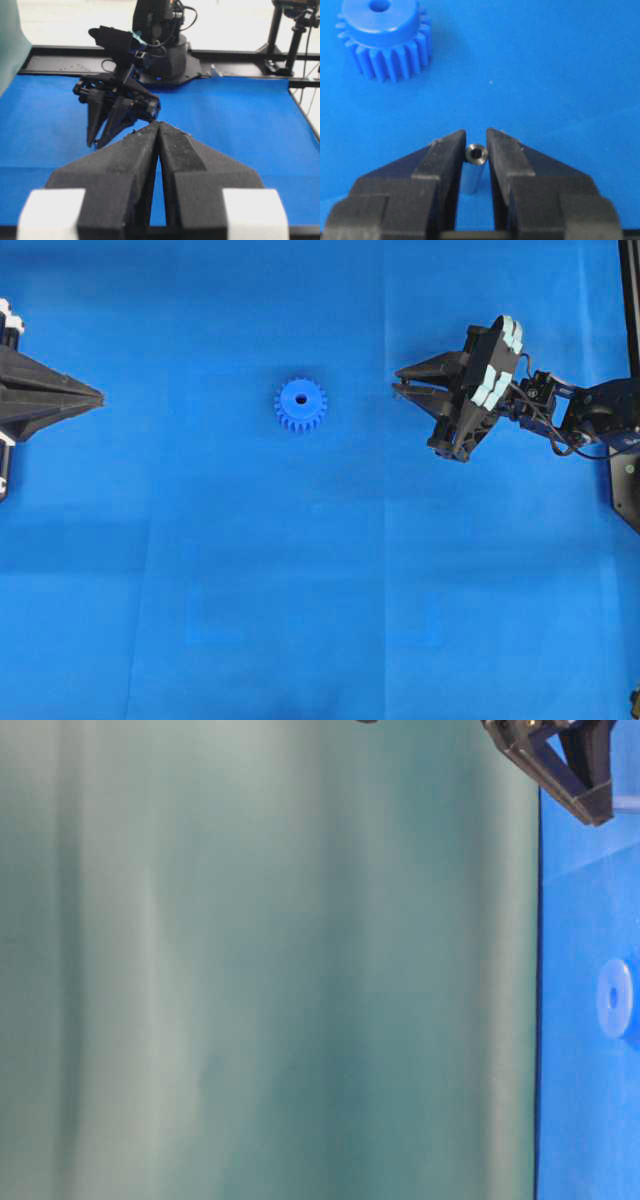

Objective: Insert the shaft placed at a random location into the center hole of the small gear at another random location.
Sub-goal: 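Move the right gripper left over the silver shaft and lower it, then close the right gripper on the silver shaft and lift it, then carry the shaft with the right gripper left over the blue gear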

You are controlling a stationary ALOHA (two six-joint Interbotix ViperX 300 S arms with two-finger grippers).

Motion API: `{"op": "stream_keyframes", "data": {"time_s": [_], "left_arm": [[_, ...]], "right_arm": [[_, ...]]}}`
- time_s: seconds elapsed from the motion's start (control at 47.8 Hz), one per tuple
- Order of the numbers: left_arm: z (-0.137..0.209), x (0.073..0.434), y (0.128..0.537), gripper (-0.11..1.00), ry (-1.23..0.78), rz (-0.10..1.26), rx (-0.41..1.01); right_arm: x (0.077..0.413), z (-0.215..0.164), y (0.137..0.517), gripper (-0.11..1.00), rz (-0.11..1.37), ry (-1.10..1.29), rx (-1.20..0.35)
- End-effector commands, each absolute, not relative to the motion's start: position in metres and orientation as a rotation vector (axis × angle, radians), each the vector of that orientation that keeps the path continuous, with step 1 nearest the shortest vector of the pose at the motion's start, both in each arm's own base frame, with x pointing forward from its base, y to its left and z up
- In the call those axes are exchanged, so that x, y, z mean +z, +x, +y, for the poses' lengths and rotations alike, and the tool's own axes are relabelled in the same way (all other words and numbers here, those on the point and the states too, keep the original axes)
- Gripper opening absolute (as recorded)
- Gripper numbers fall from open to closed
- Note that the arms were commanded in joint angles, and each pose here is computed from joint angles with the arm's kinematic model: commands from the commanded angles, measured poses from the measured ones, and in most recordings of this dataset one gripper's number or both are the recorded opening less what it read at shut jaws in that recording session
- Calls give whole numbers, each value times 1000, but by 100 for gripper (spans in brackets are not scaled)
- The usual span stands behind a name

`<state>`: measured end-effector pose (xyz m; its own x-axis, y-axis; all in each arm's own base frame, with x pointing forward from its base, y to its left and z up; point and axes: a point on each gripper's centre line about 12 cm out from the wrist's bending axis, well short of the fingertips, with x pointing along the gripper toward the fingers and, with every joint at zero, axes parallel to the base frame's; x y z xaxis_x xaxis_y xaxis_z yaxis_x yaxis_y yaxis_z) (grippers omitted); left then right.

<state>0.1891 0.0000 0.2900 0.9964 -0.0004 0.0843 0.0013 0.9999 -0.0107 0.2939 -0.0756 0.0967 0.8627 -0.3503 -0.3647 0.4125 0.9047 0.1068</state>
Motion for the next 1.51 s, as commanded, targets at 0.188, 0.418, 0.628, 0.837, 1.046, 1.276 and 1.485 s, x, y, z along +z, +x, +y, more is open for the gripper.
{"op": "stream_keyframes", "data": {"time_s": [0.188,0.418,0.628,0.837,1.046,1.276,1.485], "left_arm": [[0,293,190,0,-8,-92,-1],[0,293,190,0,-9,-92,-1],[0,294,190,0,-9,-95,0],[0,294,190,0,-9,-100,0],[0,294,190,0,-9,-98,0],[0,294,190,0,-9,-98,0],[0,294,190,0,-9,-98,0]], "right_arm": [[102,-76,297,3,323,184,-398],[108,-75,298,3,312,188,-396],[129,-73,297,3,309,201,-378],[156,-68,293,3,313,203,-348],[178,-66,293,3,297,182,-324],[180,-66,295,3,301,177,-320],[181,-66,295,3,299,177,-320]]}}
